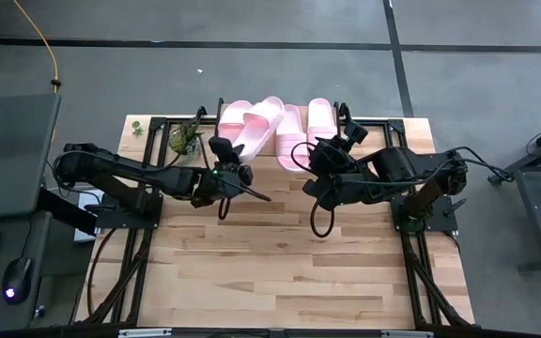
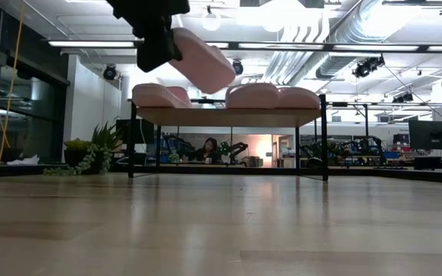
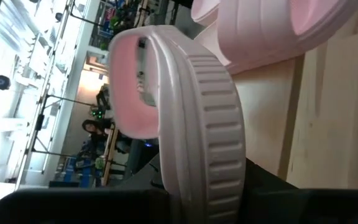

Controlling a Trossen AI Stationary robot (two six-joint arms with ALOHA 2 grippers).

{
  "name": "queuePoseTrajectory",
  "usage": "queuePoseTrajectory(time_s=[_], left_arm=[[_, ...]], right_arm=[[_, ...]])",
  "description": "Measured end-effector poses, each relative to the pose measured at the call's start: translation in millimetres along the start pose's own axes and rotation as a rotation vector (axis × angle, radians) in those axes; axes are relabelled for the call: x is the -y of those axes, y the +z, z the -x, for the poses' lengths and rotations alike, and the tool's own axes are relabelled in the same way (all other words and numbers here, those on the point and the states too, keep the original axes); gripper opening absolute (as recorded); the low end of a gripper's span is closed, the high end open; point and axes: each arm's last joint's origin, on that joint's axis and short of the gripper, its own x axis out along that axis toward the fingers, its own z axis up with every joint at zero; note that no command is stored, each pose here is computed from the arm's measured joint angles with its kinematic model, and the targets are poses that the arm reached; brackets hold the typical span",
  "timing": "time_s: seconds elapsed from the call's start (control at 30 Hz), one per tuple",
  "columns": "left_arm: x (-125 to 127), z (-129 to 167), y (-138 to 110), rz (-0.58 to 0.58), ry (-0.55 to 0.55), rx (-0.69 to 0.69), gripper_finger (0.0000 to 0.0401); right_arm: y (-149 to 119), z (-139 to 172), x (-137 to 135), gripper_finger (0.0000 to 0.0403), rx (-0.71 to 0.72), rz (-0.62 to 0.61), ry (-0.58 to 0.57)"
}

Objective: Pick and place slides into the shelf
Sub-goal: Adjust the pink slide

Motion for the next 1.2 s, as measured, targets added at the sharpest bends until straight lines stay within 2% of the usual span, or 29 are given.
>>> queuePoseTrajectory(time_s=[0.17,0.5,0.83,1.2], left_arm=[[-1,0,0,0.007,0.021,-0.012,0.0060],[-1,0,3,0.038,-0.021,0.036,0.0060],[2,-21,-2,0.017,-0.023,-0.030,0.0060],[10,-31,0,0.024,-0.059,-0.016,0.0066]], right_arm=[[0,0,0,0.0126,0.000,0.000,0.000],[0,0,0,0.0126,-0.001,-0.005,0.003],[0,3,-2,0.0126,0.004,0.000,0.014],[-1,8,-6,0.0126,0.014,-0.003,0.029]])
